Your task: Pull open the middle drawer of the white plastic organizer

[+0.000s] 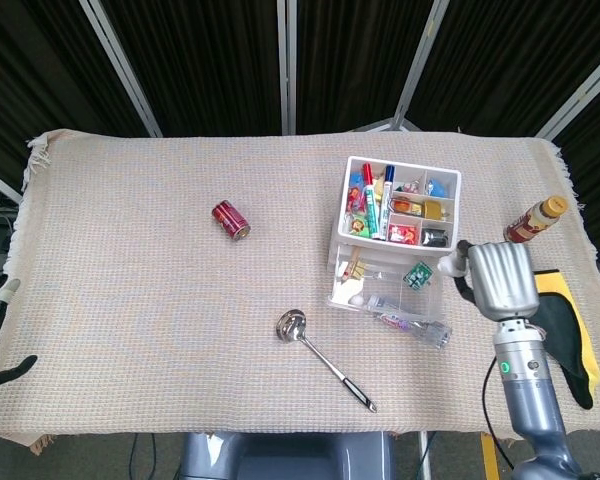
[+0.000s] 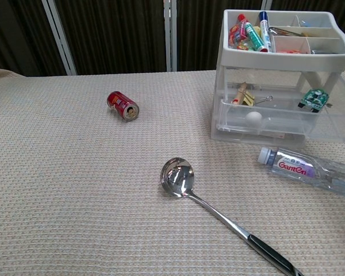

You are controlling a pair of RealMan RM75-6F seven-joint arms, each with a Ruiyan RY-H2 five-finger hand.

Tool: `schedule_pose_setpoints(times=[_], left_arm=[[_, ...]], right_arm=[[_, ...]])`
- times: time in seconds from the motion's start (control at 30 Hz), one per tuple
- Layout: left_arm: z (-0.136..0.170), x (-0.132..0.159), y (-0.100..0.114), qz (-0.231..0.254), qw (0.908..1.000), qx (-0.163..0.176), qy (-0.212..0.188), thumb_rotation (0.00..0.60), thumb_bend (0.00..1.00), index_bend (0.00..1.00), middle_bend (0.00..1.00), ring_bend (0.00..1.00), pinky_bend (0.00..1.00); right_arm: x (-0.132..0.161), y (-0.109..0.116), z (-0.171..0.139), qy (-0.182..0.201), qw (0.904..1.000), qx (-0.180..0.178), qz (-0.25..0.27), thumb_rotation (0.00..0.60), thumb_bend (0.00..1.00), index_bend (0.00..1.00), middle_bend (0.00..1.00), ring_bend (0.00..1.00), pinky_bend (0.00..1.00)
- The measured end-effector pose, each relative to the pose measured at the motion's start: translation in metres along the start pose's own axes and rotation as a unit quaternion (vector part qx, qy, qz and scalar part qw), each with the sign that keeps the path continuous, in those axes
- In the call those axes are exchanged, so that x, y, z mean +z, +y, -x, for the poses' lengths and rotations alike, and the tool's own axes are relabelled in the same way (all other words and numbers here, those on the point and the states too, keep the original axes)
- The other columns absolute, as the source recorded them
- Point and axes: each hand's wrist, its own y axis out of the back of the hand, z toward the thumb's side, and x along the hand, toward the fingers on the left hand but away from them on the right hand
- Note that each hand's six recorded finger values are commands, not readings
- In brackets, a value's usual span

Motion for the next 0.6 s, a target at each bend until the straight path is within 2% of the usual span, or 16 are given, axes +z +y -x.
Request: schedule_pose_setpoints(times=[0.13, 0.2, 0.33, 0.47, 0.6], left_arm=[[0.0, 0.001, 0.0, -0.002, 1.0, -0.001, -0.001, 0.6, 0.05, 0.0, 0.0, 0.0, 0.0], [0.0, 0.002, -0.001, -0.002, 1.0, 0.0, -0.002, 0.6, 0.05, 0.0, 0.0, 0.0, 0.0], [0.0, 0.002, -0.002, -0.004, 1.0, -0.002, -0.001, 0.6, 0.05, 0.0, 0.0, 0.0, 0.0], [0.0, 0.002, -0.002, -0.005, 1.0, -0.002, -0.001, 0.6, 0.05, 0.0, 0.0, 0.0, 0.0], [0.0, 0.002, -0.003, -0.006, 1.0, -0.003, 0.0, 0.6, 0.05, 0.0, 0.0, 0.0, 0.0]], right_arm=[[-0.029, -0.003, 0.005, -0.043, 0.999, -0.003, -0.014, 0.6, 0.23, 0.59, 0.98, 0.98, 0.71], [-0.042, -0.006, 0.006, -0.065, 0.9977, -0.001, -0.02, 0.6, 0.2, 0.51, 0.97, 0.97, 0.7], [-0.057, -0.015, 0.006, -0.092, 0.9955, 0.013, -0.017, 0.6, 0.19, 0.41, 0.95, 0.96, 0.7], [-0.063, -0.019, 0.003, -0.101, 0.9947, 0.019, -0.006, 0.6, 0.19, 0.36, 0.91, 0.92, 0.69], [-0.062, -0.016, -0.001, -0.091, 0.9959, 0.001, -0.003, 0.6, 0.18, 0.33, 0.77, 0.81, 0.65]])
